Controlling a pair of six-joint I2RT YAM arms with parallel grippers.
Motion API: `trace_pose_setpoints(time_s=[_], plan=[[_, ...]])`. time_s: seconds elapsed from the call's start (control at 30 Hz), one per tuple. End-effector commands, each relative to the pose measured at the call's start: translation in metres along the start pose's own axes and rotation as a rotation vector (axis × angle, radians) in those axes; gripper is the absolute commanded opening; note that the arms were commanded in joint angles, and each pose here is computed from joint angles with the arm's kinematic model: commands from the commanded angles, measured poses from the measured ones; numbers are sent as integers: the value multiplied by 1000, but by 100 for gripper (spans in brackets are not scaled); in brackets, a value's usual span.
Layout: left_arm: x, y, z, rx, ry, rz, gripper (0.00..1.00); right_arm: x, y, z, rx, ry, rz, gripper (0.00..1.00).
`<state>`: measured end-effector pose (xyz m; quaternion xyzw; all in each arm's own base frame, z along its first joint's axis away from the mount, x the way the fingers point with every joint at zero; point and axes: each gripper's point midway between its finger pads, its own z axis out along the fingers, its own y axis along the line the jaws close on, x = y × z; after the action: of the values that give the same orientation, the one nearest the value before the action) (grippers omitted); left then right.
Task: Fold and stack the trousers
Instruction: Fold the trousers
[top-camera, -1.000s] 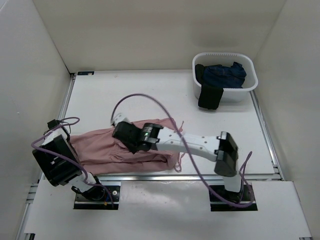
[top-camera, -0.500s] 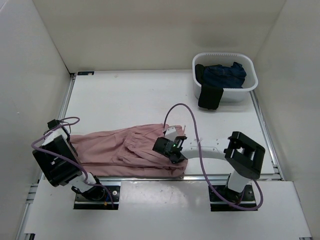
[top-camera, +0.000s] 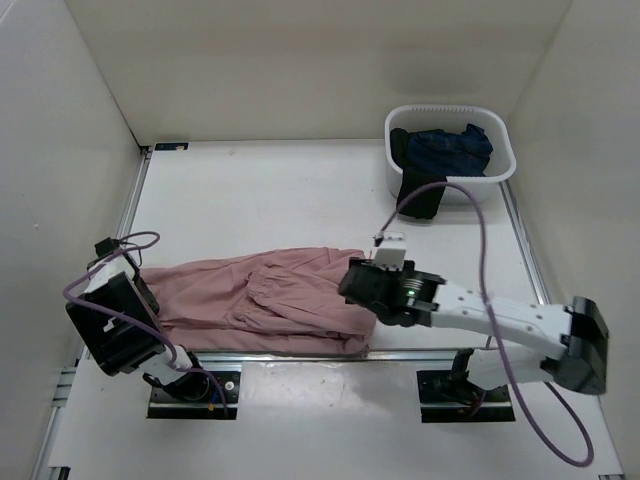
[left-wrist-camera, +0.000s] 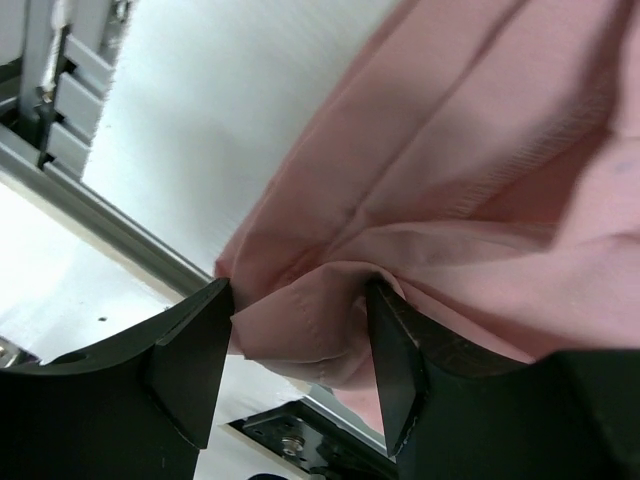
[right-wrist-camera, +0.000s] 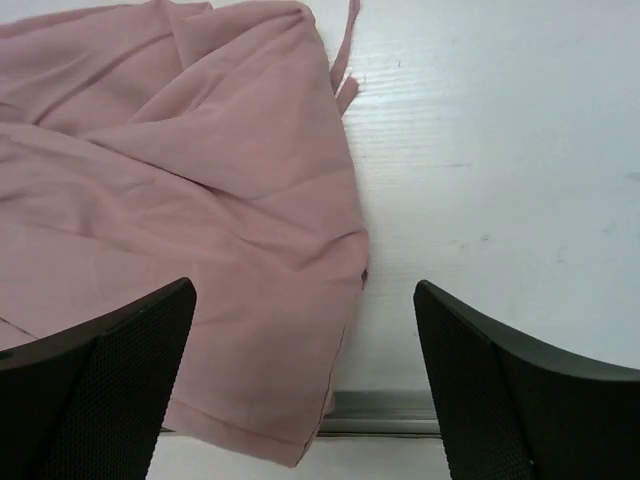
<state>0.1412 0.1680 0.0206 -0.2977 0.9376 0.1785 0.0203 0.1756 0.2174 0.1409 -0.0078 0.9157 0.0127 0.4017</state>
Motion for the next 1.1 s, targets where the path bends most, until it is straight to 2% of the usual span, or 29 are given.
trace_pose_setpoints(time_s=[0.0,0.03,0.07,0.17,0.27,0.4,0.47,0.5,0.57,0.6,0.63,0.67,0.7,0.77,0.8,0.83,0.9,0.97,1.0,1.07], plan=[[-15,-7,-15,62,-60,-30,67,11,5,19,-135,56,162,94],[-16,-7,-17,62,-58,-29,67,42,6,23,-212,173,186,96],[-12,-7,-16,62,-41,-24,68,38,10,32,-245,176,273,97],[-12,-5,-15,60,-38,-32,69,59,7,44,-304,263,375,99],[-10,-5,-16,60,-29,-30,72,69,22,51,-451,310,423,99],[-7,-5,-11,59,-6,-32,73,86,49,52,-588,405,408,99],[-5,-7,-9,69,6,-29,74,96,66,47,-675,474,387,90],[-5,-7,-9,69,6,-29,74,95,70,48,-694,490,390,74],[-4,-10,-8,79,16,-25,74,99,70,54,-691,531,401,59],[-4,-10,-8,80,16,-25,74,99,68,56,-676,550,407,48],[-2,-9,-8,80,24,-23,74,99,60,62,-642,557,428,14],[-11,-11,-11,93,7,-28,74,91,55,64,-618,537,443,3],[-13,-13,-14,110,7,-28,74,94,41,65,-551,550,444,0],[-17,-23,-24,176,18,-16,74,56,20,65,-494,439,457,0],[-33,-27,-36,204,-21,-11,74,56,-15,71,-338,435,457,0],[-40,-31,-44,228,-35,-5,74,38,-32,64,-310,374,402,0],[-58,-39,-67,291,-67,9,81,4,-70,46,-182,347,354,0],[-69,-45,-79,326,-79,23,91,-23,-102,32,-83,299,234,0],[-80,-48,-92,349,-114,29,92,-49,-115,7,-42,278,200,0],[-84,-47,-95,349,-111,29,92,-73,-134,-6,55,260,81,0]])
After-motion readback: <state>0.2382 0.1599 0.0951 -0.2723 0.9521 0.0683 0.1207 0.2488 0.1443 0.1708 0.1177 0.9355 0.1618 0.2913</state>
